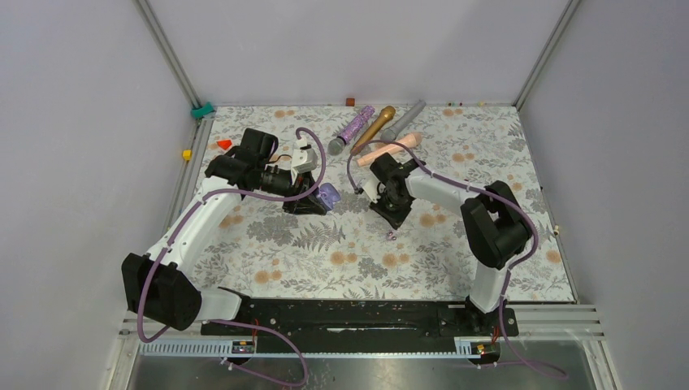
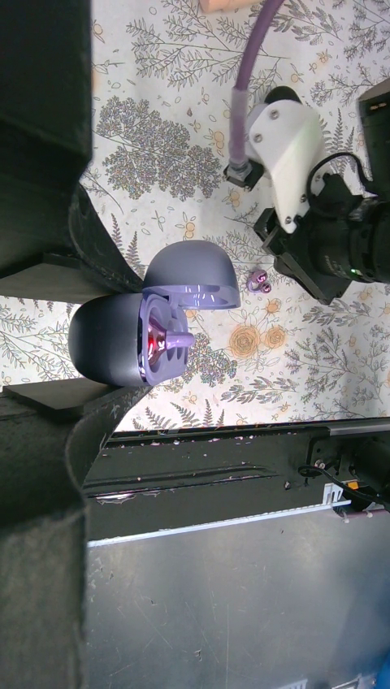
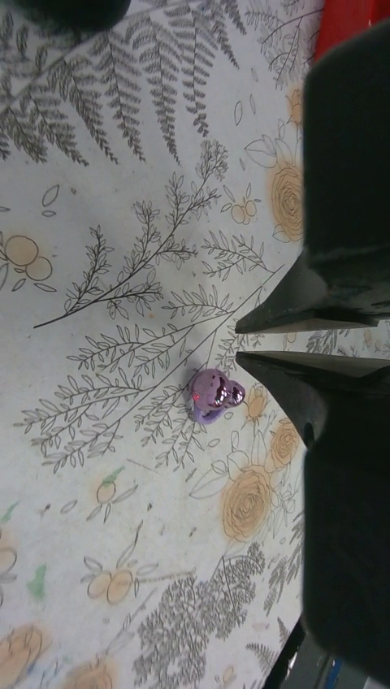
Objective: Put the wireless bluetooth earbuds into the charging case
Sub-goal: Adjust the earbud at the center of the board.
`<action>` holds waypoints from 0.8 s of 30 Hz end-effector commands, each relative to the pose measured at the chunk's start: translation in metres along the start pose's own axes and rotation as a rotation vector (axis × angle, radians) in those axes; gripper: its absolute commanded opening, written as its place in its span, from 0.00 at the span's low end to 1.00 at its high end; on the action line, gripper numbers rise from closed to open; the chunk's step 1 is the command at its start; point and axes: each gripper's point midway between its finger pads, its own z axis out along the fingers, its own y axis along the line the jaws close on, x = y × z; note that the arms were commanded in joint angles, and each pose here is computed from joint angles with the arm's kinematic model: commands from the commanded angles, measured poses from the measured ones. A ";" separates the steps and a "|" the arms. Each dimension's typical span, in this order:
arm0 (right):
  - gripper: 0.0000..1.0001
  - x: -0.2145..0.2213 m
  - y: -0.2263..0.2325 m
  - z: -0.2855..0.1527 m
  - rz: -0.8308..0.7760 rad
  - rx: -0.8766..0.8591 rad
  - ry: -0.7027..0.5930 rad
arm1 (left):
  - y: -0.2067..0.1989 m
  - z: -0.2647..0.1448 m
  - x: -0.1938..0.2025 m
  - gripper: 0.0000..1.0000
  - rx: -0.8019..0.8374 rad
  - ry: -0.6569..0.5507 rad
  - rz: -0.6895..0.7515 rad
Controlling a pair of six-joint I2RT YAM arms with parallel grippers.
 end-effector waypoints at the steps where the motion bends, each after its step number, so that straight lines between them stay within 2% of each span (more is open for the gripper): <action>1: 0.22 -0.018 0.013 -0.029 -0.026 -0.025 -0.128 | 0.001 -0.001 -0.006 0.00 0.005 -0.028 0.027; 6: 0.26 -0.022 0.029 -0.029 0.013 -0.106 -0.158 | 0.001 -0.001 -0.007 0.00 0.002 -0.027 0.028; 11: 0.30 -0.016 0.033 -0.020 0.040 -0.132 -0.125 | 0.001 -0.001 -0.006 0.00 0.001 -0.025 0.026; 24: 0.33 -0.008 0.025 0.003 0.070 -0.101 -0.045 | 0.001 -0.002 -0.007 0.00 -0.001 -0.027 0.030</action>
